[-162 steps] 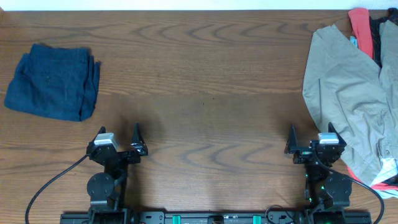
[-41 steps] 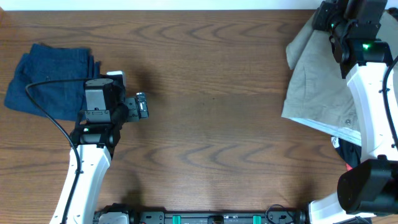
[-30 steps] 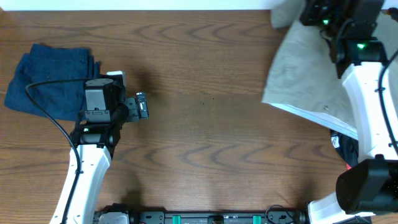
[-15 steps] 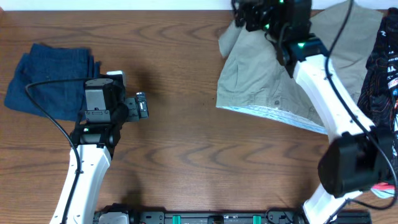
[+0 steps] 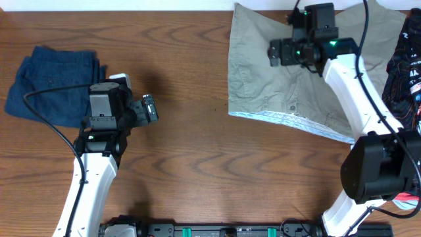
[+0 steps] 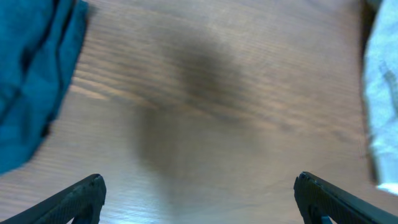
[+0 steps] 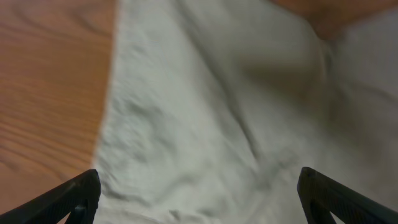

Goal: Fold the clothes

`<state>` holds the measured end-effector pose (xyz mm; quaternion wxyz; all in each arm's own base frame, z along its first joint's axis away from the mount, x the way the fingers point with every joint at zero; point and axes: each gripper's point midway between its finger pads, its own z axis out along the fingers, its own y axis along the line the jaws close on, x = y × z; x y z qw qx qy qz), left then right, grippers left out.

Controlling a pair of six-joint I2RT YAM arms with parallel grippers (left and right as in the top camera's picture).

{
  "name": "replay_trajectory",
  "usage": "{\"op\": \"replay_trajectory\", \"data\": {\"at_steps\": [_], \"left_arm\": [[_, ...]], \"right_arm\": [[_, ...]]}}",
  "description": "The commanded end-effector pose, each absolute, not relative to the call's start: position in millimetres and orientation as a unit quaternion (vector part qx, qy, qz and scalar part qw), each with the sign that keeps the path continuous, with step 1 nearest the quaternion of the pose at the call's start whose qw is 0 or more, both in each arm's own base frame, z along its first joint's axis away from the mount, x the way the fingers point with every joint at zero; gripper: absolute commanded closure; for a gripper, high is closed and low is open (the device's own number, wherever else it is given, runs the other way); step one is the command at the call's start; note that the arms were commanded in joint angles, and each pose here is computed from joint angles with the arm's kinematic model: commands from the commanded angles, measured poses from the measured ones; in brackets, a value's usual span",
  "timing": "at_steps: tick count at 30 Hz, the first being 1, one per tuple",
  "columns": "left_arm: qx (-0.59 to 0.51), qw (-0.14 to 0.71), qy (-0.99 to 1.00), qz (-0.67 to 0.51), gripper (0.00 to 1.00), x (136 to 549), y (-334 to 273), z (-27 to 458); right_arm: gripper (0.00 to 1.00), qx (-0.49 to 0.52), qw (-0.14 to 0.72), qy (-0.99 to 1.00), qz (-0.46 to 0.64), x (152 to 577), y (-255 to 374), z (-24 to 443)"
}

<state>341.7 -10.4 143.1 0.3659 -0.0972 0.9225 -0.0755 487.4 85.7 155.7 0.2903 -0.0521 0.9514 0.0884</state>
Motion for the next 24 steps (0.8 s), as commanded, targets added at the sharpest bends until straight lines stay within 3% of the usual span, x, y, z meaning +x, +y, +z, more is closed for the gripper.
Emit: {"op": "replay_trajectory", "data": {"at_steps": [1,10,18,24], "left_arm": [[-0.137,0.368,0.909,-0.139,0.02,350.7,-24.0,152.8],[-0.132,0.312,0.915,-0.218,0.00,363.2,-66.8,121.2],[-0.086,0.260,0.929,-0.247,0.02,367.6,-130.2,75.1],[-0.065,0.246,0.934,-0.251,0.02,361.4,-148.5,66.1]], "right_arm": [[0.01,-0.048,0.276,0.959,0.048,482.2,60.0,154.2],[0.01,-0.009,0.219,0.975,0.036,459.1,32.4,140.0],[0.01,-0.029,0.184,0.980,0.066,443.0,51.6,129.2],[0.04,-0.046,0.143,0.986,0.077,427.2,60.9,96.0]]}}
